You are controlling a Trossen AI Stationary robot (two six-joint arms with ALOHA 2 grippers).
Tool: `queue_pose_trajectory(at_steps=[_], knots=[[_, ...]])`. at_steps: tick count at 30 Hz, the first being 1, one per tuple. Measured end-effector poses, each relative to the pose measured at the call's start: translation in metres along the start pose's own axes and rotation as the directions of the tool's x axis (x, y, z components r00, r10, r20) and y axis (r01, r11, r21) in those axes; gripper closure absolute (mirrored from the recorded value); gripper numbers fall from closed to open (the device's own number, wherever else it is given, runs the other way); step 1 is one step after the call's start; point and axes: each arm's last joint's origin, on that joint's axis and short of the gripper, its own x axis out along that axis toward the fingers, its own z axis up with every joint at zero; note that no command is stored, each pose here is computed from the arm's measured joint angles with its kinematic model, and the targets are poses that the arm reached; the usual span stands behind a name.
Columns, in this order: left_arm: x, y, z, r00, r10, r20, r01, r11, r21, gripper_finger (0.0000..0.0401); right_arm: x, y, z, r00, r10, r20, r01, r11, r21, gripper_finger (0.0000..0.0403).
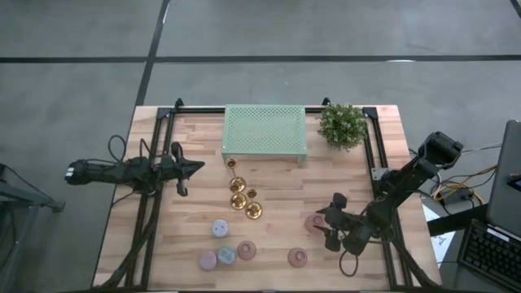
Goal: Pick & Place candle stick holders
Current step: Put the top right light purple glass candle holder on the shelf
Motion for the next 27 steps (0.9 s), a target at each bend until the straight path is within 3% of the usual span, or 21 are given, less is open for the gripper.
queue_pose_trajectory(at_steps=[14,21,27], knots=[[0.000,0.000,0.000,1.000,0.000,0.000,0.000,1.000,0.000,0.0391,0.000,0.000,0.001,1.000,0.001,0.003,-0.001,1.000,0.005,0.0261],[0.000,0.000,0.000,1.000,0.001,0.000,-0.001,1.000,0.000,0.0391,-0.001,-0.004,0.008,1.000,0.000,0.013,0.000,1.000,0.016,0.0261],[0.000,0.000,0.000,1.000,0.001,0.000,-0.001,1.000,0.000,0.0391,-0.012,-0.010,0.022,0.994,-0.020,0.111,0.017,0.999,0.028,0.0263]])
